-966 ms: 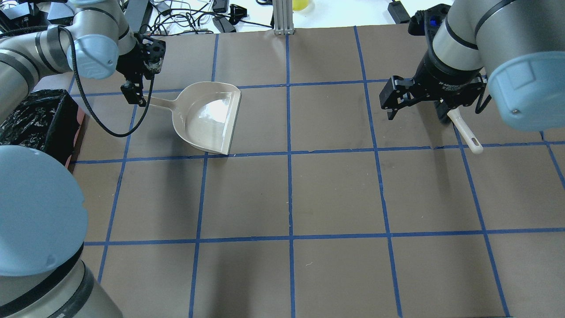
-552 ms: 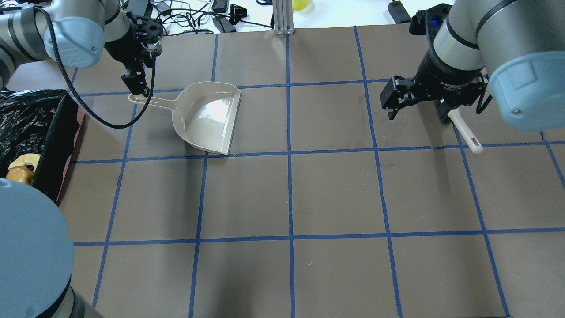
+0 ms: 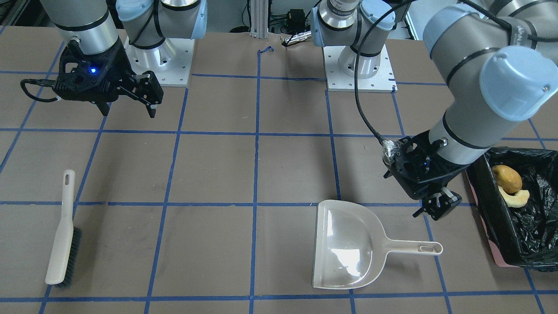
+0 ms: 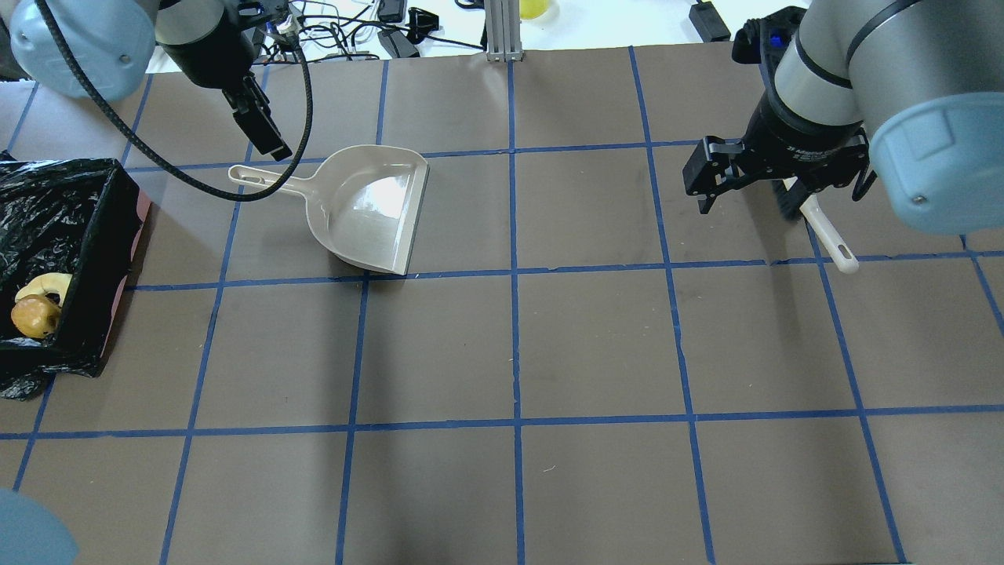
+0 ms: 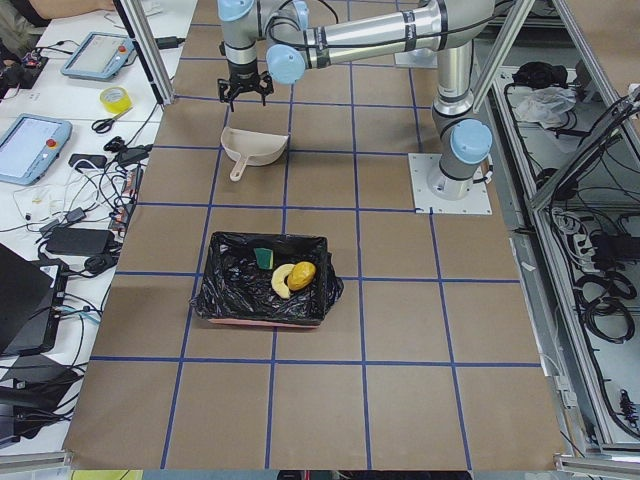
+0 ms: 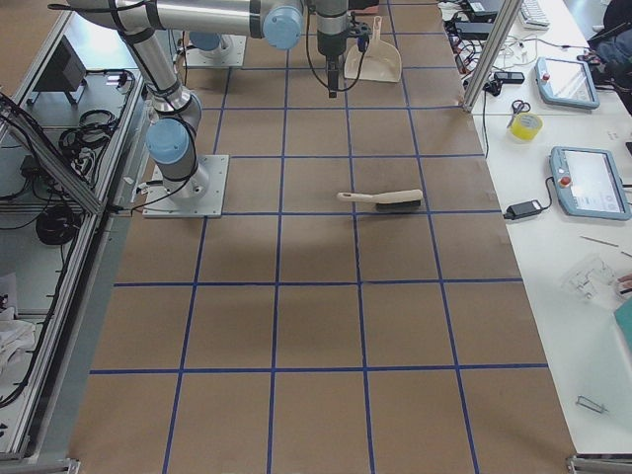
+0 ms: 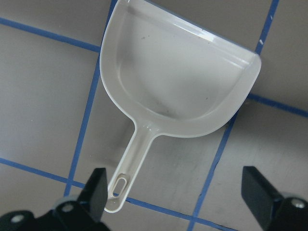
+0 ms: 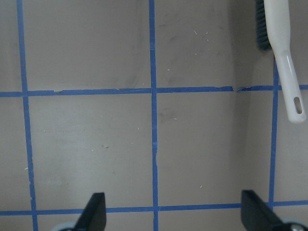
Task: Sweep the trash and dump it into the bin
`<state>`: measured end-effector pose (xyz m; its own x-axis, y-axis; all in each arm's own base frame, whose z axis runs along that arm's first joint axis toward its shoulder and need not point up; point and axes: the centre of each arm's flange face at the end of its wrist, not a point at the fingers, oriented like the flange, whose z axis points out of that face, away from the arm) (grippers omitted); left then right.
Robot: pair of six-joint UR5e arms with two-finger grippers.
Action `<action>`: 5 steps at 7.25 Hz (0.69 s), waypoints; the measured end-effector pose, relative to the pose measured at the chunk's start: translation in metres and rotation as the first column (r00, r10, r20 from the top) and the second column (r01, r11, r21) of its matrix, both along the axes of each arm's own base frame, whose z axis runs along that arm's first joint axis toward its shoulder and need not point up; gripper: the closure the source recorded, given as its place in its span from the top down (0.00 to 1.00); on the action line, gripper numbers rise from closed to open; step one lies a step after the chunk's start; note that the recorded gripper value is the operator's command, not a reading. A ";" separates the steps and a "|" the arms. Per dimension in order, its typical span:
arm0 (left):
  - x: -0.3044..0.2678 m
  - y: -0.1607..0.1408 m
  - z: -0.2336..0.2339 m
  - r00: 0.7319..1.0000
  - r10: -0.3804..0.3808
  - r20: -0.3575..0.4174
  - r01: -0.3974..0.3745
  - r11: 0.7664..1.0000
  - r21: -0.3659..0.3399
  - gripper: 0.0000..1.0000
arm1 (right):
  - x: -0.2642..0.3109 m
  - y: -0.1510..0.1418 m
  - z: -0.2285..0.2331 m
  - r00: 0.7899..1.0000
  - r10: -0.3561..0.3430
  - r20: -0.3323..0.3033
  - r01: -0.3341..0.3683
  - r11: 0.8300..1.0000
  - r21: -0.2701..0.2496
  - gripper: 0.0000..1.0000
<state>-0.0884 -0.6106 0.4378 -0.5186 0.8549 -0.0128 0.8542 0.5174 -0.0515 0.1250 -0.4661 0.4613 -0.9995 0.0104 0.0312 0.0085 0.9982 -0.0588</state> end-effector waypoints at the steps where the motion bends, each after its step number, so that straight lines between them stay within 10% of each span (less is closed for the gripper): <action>1: -0.006 0.022 0.016 0.993 0.116 -0.003 -0.115 0.993 0.020 1.00 | 0.000 0.000 0.000 1.000 -0.001 -0.003 0.001 1.000 -0.001 1.00; 3: -0.011 0.072 0.049 0.936 0.353 -0.001 -0.353 0.935 0.038 1.00 | 0.000 0.000 0.000 1.000 -0.001 -0.005 0.001 1.000 -0.001 1.00; 5: -0.015 0.116 0.073 0.817 0.577 -0.006 -0.576 0.816 0.040 1.00 | 0.000 0.000 0.000 1.000 0.000 -0.005 0.000 1.000 -0.001 1.00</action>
